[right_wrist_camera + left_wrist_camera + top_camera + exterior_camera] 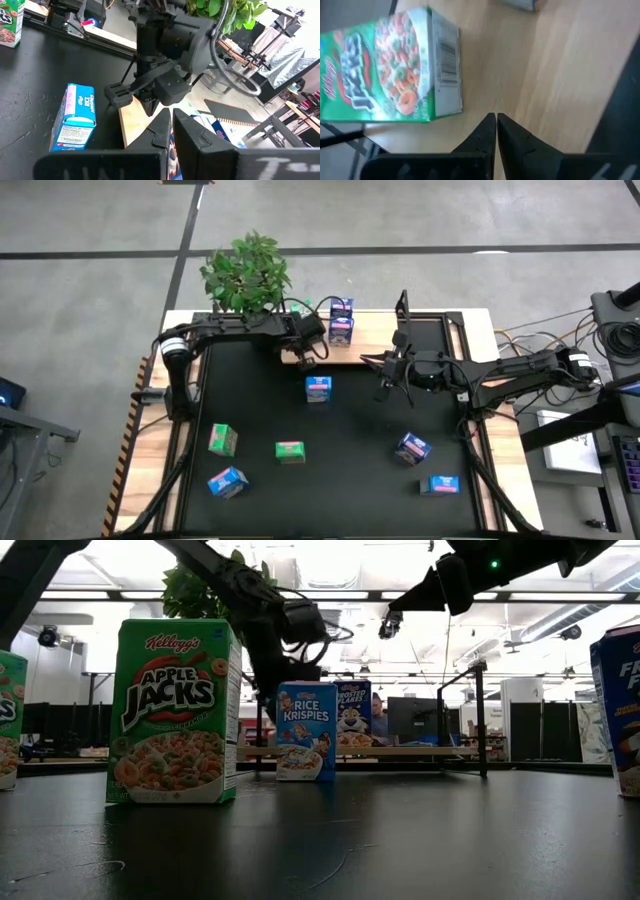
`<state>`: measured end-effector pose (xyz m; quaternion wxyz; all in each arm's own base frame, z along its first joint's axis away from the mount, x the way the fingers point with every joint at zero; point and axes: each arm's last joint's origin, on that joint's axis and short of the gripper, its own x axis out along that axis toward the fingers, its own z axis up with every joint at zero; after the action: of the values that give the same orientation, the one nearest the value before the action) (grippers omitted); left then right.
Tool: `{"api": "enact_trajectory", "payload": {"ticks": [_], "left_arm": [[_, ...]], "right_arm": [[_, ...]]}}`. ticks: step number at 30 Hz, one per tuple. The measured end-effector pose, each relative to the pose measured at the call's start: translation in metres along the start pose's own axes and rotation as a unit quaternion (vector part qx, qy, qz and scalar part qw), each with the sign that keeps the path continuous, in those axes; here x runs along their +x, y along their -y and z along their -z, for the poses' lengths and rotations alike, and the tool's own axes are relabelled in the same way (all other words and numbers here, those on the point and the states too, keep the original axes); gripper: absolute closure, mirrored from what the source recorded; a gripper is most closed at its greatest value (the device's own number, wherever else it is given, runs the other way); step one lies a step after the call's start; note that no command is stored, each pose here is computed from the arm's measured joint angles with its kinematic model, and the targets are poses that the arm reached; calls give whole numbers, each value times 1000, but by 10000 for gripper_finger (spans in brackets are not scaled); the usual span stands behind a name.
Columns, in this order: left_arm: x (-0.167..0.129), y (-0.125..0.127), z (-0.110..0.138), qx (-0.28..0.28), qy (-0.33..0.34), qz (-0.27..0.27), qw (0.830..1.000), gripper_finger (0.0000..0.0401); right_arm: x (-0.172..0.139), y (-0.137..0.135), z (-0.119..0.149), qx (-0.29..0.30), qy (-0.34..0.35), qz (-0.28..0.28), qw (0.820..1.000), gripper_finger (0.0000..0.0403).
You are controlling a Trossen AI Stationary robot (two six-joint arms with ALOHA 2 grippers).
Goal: Stack cereal on shelf
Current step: Put the top green cereal box on the shelf
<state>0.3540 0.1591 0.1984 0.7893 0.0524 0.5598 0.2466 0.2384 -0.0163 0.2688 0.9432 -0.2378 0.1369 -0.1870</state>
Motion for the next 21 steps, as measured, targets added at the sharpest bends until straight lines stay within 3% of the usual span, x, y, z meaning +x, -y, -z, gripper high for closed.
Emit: {"api": "enact_trajectory", "payload": {"ticks": [5,8,10,13,18,21], "left_arm": [[-30,-17,-24,65,61,-18,996,401],[-42,-36,-28,139,38,-19,989,401],[-51,-51,-32,157,29,-16,987,401],[-63,-77,-34,129,18,4,991,401],[-64,-115,-37,4,17,46,999,401],[-53,-124,-38,-43,-2,80,996,401]], "right_arm": [[0,0,0,0,-1,0,1000,392],[0,0,0,0,-1,0,1000,392],[0,0,0,2,-1,0,1000,392],[0,0,0,2,-1,0,1000,392],[0,0,0,2,0,0,1000,392],[0,0,0,2,0,0,1000,392]]}}
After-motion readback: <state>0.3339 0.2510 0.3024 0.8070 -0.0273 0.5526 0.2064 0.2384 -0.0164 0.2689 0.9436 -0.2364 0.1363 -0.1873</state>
